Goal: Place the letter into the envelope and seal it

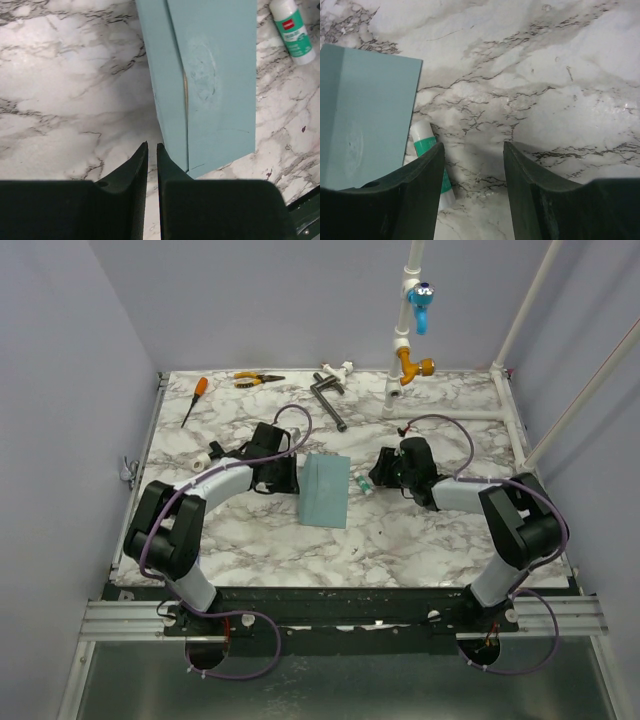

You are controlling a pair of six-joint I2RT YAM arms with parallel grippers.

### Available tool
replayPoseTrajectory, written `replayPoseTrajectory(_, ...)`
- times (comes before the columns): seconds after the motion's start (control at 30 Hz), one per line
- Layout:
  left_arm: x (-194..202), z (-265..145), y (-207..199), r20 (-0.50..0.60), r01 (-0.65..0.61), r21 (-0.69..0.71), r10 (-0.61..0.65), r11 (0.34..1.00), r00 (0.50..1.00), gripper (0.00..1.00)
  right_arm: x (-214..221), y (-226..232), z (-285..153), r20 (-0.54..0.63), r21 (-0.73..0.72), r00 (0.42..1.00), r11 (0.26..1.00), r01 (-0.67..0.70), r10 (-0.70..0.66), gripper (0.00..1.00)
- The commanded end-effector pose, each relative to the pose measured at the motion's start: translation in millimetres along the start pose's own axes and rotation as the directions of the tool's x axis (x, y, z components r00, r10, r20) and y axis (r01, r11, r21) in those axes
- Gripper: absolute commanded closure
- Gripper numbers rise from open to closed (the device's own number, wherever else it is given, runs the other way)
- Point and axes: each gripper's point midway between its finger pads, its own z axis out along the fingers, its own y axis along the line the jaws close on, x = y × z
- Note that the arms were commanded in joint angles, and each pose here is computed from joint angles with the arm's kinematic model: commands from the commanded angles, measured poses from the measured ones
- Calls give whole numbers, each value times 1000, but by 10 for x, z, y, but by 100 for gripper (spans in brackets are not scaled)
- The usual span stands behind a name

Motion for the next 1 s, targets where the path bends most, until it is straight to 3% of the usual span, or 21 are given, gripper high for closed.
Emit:
replayPoseTrajectory(0.0,-133,-2,-211,45,-116,30,115,993,992,89,-127,231,-160,-11,-69,992,990,124,-125,47)
replayPoseTrajectory(0.2,-166,130,-334,37,-180,33,178,983,983,89,-148,525,-230,-16,-189,989,972,140,-146,47)
replayPoseTrajectory(0.3,-175,201,-363,26,-193,35,193,980,981,88,-156,673,-251,-11,-249,989,959,137,-144,53)
replayPoseTrajectory(0.6,-241,385,-389,-31,-273,-2,273,962,962,83,-114,1161,-296,-76,-482,997,876,-7,-34,56)
replayPoseTrajectory(0.8,-139,522,-341,-115,-320,-47,313,946,943,74,-58,1223,-204,-146,-493,989,866,-82,10,74)
replayPoseTrajectory(0.97,-93,571,-320,-146,-319,-56,308,946,940,64,4,1411,-355,-207,-588,976,790,-175,63,90)
